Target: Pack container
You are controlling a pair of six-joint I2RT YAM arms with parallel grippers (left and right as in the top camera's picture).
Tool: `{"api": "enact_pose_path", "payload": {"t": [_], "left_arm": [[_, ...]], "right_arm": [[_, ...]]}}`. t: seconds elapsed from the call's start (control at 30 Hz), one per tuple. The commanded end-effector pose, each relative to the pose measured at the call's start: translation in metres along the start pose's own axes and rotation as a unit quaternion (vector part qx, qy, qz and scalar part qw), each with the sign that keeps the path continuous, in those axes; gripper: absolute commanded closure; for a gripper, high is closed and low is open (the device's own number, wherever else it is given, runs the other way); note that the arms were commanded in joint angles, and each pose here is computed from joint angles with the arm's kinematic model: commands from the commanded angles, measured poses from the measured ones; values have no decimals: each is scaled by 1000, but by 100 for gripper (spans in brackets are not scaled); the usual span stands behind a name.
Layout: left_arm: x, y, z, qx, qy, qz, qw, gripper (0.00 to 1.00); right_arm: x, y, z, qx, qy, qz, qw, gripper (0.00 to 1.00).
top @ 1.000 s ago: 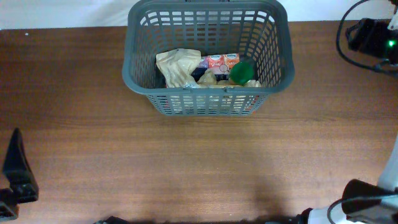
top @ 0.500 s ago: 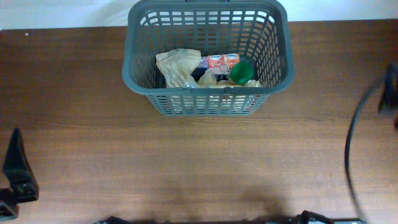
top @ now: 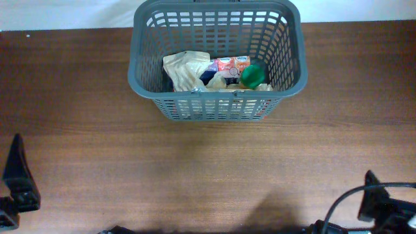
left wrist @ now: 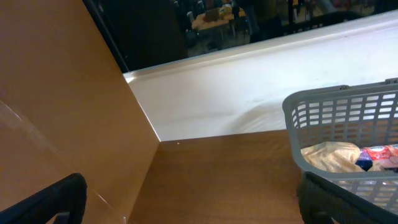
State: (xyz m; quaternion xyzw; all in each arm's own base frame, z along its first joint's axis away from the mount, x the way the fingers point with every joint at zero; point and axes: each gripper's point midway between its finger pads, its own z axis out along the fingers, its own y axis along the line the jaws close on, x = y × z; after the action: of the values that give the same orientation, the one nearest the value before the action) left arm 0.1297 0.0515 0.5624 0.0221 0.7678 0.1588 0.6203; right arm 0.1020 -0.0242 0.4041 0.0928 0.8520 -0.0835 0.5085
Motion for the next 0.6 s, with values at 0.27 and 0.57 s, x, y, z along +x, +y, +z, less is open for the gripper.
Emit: {"api": "enact_pose_path", "payload": {"t": [0.27, 0.57], "left_arm": [[1, 2, 1, -8, 4, -7, 1000, 1], [1, 2, 1, -8, 4, -7, 1000, 1]], "right_arm": [[32, 35, 147, -130, -34, 123, 983, 3], [91, 31, 220, -106, 69, 301, 945, 1]]}}
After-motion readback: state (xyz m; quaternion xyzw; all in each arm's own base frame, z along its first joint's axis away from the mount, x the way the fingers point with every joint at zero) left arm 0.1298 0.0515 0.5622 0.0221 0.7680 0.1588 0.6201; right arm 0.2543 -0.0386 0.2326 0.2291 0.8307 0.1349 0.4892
